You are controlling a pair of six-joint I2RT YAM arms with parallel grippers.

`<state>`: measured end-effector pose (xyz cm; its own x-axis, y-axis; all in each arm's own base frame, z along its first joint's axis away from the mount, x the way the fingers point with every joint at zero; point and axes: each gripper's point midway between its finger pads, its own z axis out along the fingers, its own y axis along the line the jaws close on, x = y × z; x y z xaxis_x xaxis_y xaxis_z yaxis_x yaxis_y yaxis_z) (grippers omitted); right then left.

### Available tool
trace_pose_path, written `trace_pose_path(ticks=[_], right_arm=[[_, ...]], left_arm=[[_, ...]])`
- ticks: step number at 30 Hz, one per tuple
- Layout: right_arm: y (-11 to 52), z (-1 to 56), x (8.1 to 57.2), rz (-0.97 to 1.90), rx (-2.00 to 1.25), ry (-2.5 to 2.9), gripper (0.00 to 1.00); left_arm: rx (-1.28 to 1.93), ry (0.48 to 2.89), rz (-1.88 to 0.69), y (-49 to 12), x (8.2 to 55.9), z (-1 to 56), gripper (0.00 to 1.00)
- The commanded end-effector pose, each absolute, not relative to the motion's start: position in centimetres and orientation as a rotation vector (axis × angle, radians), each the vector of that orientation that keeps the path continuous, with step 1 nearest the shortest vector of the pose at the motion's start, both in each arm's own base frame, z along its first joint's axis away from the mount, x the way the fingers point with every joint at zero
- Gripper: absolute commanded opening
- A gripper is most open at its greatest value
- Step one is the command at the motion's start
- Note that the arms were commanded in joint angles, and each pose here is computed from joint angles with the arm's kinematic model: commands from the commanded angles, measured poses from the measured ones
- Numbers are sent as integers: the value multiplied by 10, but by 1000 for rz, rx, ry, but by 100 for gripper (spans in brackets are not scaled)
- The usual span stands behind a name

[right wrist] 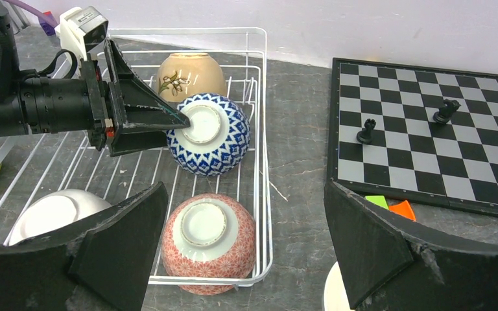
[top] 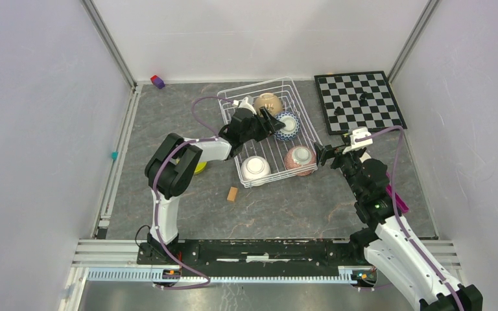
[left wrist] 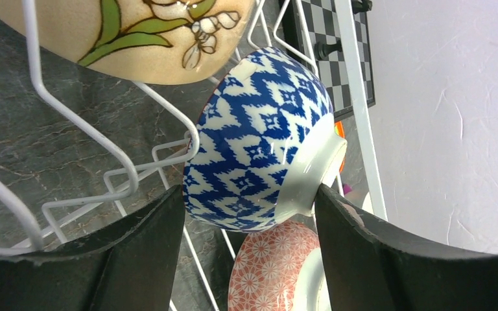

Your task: Unload the bowls from the dish rack

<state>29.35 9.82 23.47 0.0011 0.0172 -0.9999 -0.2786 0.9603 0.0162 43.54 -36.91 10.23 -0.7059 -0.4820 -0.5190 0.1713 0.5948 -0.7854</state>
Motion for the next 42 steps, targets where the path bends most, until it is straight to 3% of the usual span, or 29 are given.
trace_pose_path(ticks=[1,14,24,33,42], right_arm=[[96,246,294,221,-200,1519,97],[95,251,293,225,-195,1511,97],[98,254,291,248,-192,1510,97],[100,251,290,263,-197,1526,97],[99,250,287,265,-193,1532,97]], left_arm=[[-193,1899,-1275,-378,437,174,65],[-139,1877,-1244,-366,422,203,60],[-93,1946,-1030,-332,406,206,60],[8,1978,-602,-285,393,205,57],[224,1964,-174,-276,381,203,58]])
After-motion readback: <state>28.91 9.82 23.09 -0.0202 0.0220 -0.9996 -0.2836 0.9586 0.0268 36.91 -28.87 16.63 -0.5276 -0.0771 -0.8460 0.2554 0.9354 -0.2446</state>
